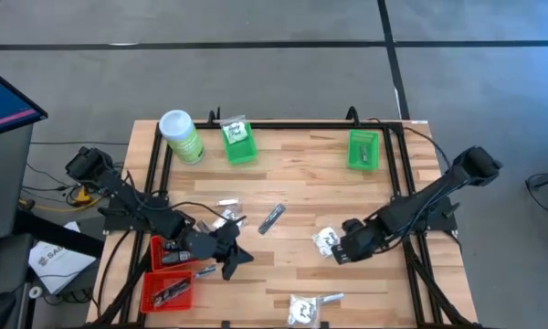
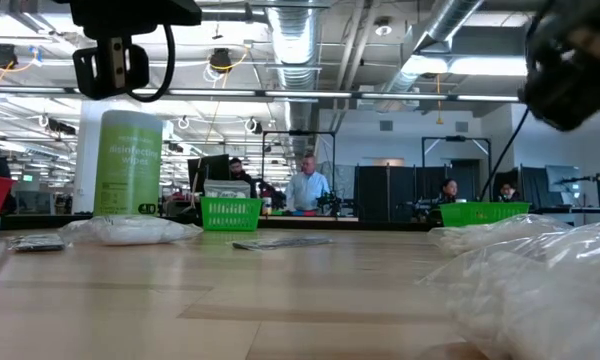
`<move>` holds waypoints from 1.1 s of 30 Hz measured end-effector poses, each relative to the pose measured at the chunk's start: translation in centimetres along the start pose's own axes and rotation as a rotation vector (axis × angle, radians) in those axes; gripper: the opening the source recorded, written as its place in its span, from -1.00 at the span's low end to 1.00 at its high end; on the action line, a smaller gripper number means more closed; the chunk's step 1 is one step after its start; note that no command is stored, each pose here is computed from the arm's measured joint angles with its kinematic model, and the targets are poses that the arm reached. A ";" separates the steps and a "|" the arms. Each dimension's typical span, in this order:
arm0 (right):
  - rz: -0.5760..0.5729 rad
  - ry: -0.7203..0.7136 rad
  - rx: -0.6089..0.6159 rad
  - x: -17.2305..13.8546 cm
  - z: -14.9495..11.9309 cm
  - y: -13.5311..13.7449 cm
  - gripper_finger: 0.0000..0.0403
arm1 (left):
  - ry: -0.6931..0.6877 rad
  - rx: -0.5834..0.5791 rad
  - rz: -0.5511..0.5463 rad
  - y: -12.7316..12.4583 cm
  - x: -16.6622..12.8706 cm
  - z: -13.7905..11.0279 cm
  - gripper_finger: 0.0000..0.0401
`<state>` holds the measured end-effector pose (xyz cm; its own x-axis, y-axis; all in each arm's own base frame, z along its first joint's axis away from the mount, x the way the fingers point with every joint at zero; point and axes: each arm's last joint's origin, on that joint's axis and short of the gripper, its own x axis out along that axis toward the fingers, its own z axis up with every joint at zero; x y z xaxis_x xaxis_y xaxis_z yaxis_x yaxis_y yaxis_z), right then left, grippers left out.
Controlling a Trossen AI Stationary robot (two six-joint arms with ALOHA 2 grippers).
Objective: Pick & Place Travel size toiletries
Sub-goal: Put the white vanity pack into the top left green basket
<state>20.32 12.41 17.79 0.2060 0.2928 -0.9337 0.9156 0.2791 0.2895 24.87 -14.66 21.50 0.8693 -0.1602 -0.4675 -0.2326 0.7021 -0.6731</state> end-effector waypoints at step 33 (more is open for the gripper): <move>0.148 -0.287 -0.361 -1.0 11.7 5.0 -1.00 | -0.005 -0.011 -0.025 -0.4 -0.2 -0.3 -0.99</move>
<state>28.78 2.79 17.69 0.4583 0.1031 -0.8828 0.7013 0.5682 0.4305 24.71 -15.12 21.68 0.8770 -0.1743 -0.4478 -0.2157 0.6901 -0.6908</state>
